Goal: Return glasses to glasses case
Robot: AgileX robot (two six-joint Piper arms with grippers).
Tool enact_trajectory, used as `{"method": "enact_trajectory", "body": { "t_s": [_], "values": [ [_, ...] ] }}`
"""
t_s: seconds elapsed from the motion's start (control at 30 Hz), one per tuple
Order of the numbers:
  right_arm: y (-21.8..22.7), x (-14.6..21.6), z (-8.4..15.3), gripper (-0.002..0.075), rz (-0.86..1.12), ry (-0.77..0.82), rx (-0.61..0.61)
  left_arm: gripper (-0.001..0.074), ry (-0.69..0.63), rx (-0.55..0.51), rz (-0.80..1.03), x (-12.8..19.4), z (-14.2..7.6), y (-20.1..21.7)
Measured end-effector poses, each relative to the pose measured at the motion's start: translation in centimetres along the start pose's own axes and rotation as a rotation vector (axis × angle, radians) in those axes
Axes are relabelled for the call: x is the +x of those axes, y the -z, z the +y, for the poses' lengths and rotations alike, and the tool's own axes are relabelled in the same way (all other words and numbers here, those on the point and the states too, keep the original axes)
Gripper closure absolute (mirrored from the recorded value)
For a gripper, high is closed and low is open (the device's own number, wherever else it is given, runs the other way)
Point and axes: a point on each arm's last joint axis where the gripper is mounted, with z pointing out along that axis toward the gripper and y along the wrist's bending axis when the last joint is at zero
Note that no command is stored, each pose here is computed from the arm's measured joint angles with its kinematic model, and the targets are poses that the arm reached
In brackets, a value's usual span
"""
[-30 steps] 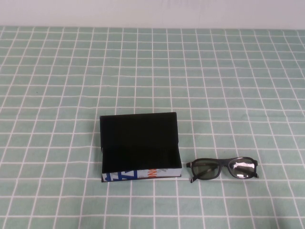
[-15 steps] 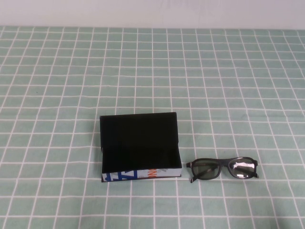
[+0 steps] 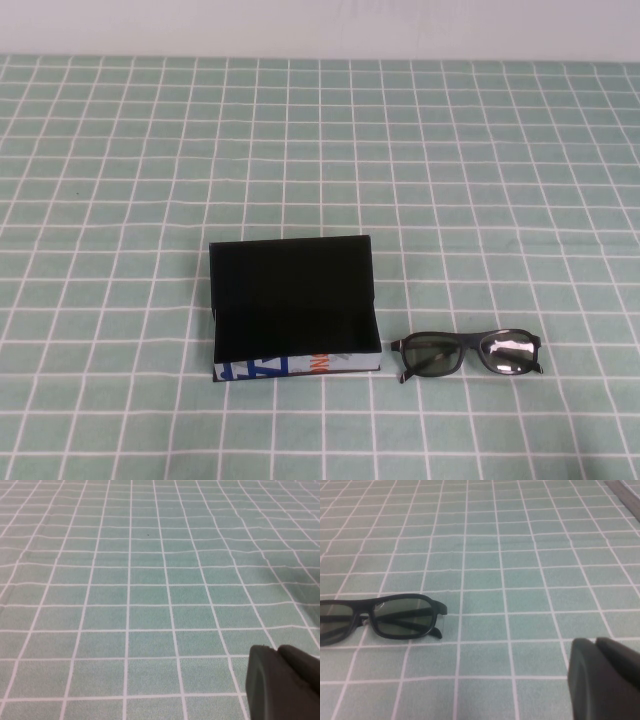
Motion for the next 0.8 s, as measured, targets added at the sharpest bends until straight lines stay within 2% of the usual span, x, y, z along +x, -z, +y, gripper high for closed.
{"method": "enact_trajectory", "body": {
  "t_s": [0.7, 0.8],
  "values": [
    [0.00, 0.00, 0.00, 0.0737, 0.000, 0.000, 0.000, 0.0737, 0.000, 0.000, 0.000, 0.00, 0.00, 0.00],
    [0.00, 0.00, 0.00, 0.0737, 0.000, 0.000, 0.000, 0.0737, -0.034, -0.008, -0.001, -0.01, 0.08, 0.00]
  ]
}}
